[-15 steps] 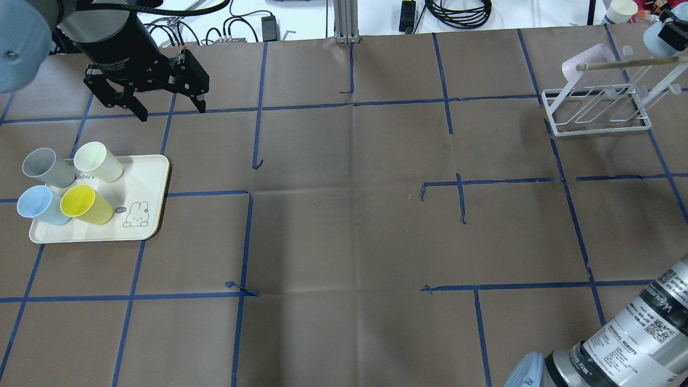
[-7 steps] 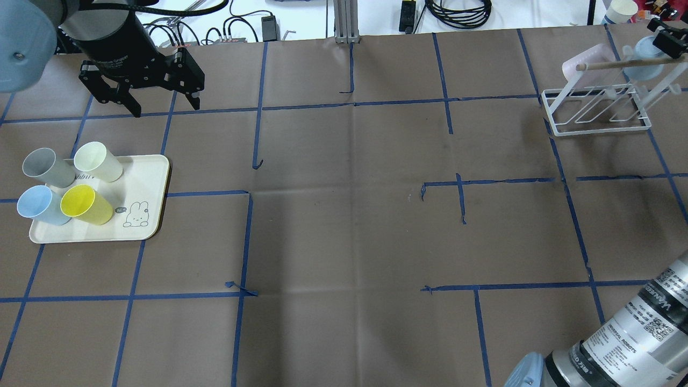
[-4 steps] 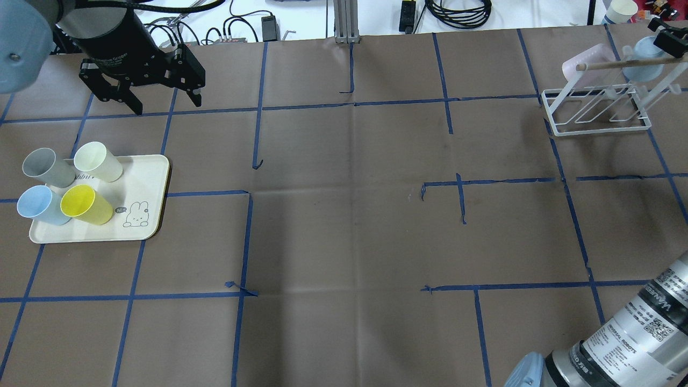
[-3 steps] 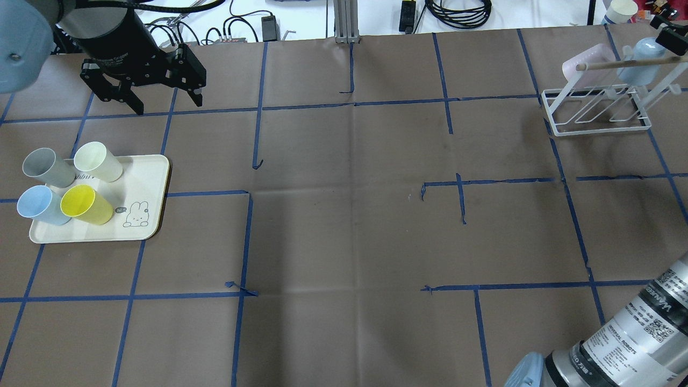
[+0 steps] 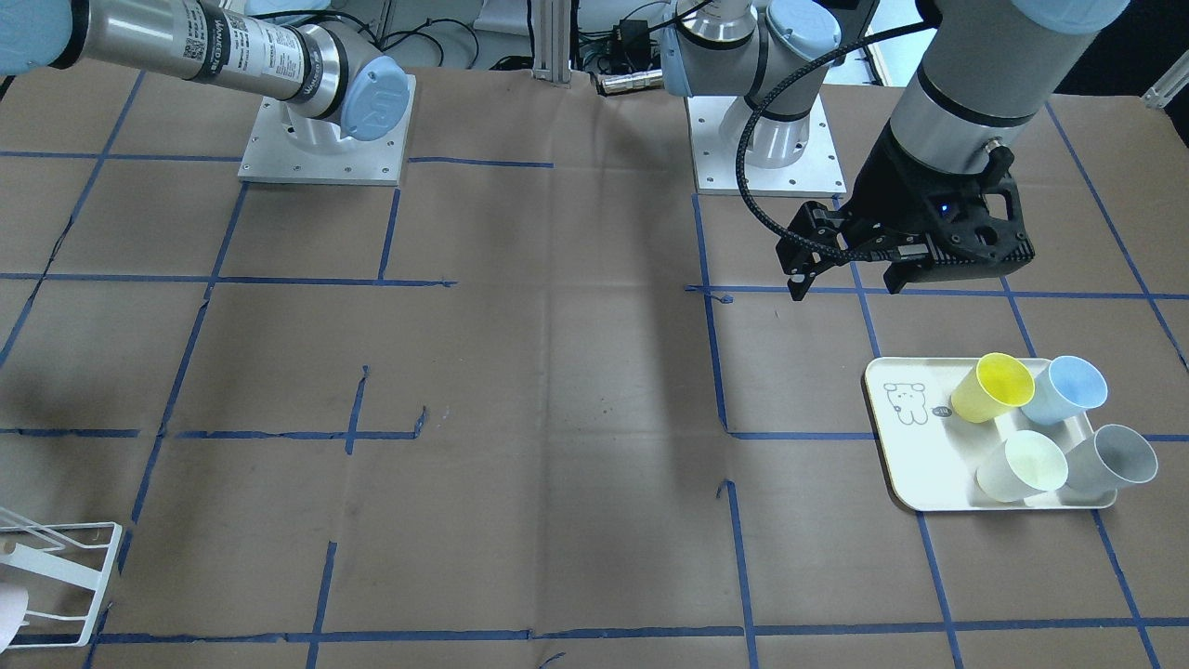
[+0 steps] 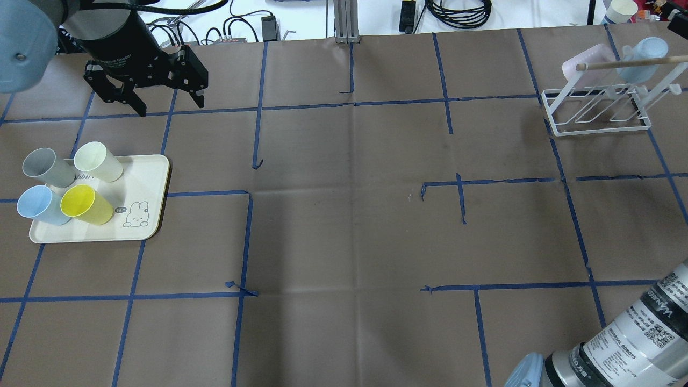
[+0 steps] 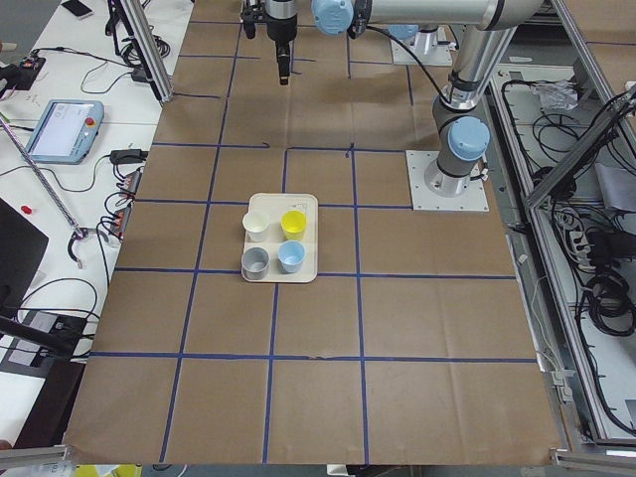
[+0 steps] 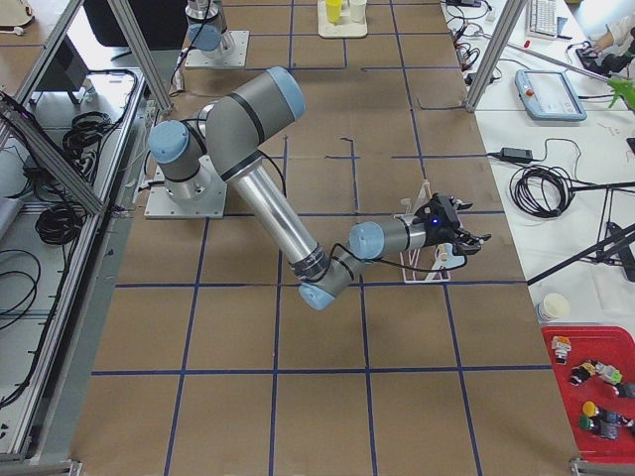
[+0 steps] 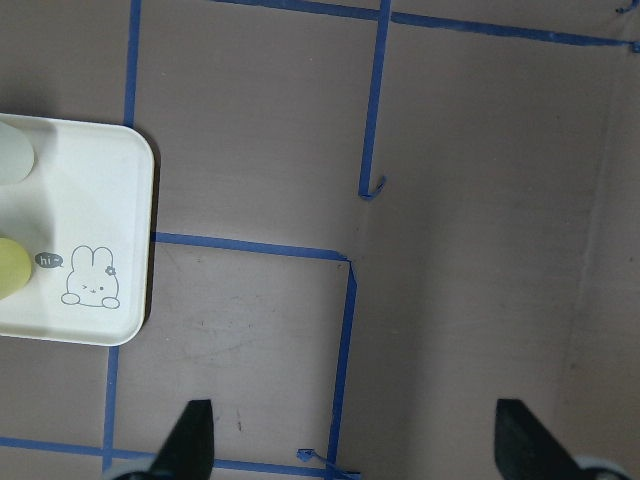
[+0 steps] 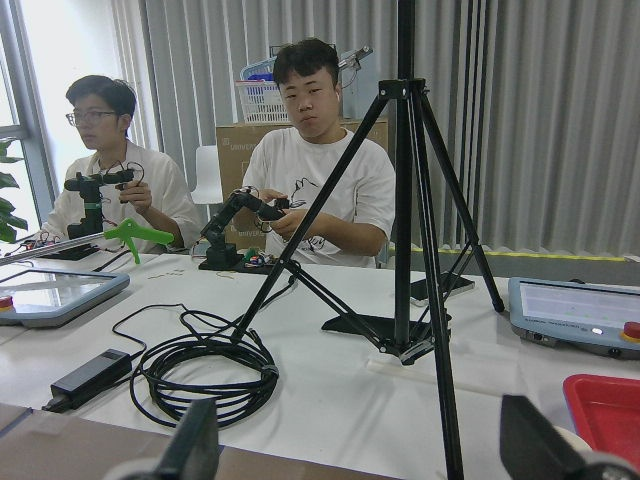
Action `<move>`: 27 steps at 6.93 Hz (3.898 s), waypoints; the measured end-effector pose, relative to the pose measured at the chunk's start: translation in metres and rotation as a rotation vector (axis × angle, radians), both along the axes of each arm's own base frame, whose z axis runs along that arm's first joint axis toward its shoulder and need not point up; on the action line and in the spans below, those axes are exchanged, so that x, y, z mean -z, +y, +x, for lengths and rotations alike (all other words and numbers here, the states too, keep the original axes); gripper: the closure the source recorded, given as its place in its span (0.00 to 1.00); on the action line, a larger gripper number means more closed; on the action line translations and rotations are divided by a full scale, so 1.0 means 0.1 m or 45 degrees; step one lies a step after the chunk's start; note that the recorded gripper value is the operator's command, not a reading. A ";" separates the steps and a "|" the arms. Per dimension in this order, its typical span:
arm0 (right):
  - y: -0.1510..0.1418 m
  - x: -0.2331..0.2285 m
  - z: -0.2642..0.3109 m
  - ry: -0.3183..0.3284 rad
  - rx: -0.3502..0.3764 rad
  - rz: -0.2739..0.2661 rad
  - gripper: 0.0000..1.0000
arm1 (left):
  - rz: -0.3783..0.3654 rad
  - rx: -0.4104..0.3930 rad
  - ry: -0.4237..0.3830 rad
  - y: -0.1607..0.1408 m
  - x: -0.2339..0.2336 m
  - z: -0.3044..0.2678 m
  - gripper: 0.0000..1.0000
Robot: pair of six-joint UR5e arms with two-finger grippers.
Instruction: Transfer IKEA cup to right arm and place on rack
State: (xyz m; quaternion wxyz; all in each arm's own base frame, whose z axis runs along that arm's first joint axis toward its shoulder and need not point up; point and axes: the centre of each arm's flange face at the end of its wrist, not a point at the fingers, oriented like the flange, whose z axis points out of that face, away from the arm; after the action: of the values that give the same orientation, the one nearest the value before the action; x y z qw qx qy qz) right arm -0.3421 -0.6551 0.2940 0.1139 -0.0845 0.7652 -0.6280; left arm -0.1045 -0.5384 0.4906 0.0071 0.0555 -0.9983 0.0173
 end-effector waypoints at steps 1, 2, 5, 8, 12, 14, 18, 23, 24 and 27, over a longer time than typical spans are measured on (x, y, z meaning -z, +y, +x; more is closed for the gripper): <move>-0.02 -0.12 -0.02 -0.050 -0.002 0.066 0.00 | 0.004 0.000 -0.001 -0.01 0.02 0.00 0.01; -0.04 -0.24 -0.06 -0.087 -0.003 0.138 0.00 | 0.010 0.000 -0.001 -0.02 0.04 0.00 0.01; -0.08 -0.60 -0.05 -0.082 0.058 0.386 0.01 | 0.016 0.001 -0.001 -0.04 0.07 0.00 0.01; -0.10 -1.08 0.50 0.007 0.077 0.720 0.01 | 0.013 0.003 0.000 -0.04 0.06 0.00 0.01; 0.16 -1.74 1.80 0.087 0.007 1.140 0.00 | 0.017 0.004 0.001 -0.04 0.07 0.00 0.01; 0.44 -2.01 2.53 0.155 -0.071 1.322 0.00 | 0.020 0.004 0.002 -0.05 0.08 0.00 0.01; 1.01 -2.22 4.01 0.349 -0.126 1.583 0.00 | 0.022 0.004 0.002 -0.05 0.09 0.00 0.01; 1.64 -1.82 5.37 0.529 -0.163 1.786 0.00 | 0.023 0.002 0.002 -0.06 0.10 0.00 0.01; 1.72 -1.90 5.36 0.530 -0.137 1.780 0.00 | 0.022 0.003 0.002 -0.06 0.09 0.00 0.01; 1.87 -1.99 5.25 0.484 -0.015 1.773 0.00 | 0.021 0.004 0.002 -0.05 0.08 0.00 0.01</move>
State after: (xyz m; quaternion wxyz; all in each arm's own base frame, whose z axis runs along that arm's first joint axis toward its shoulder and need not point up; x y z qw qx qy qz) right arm 0.1828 -0.4677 0.4933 0.0096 -0.1044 0.9940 0.0315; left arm -0.1043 -0.5434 0.4821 0.0074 0.0540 -0.9985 0.0092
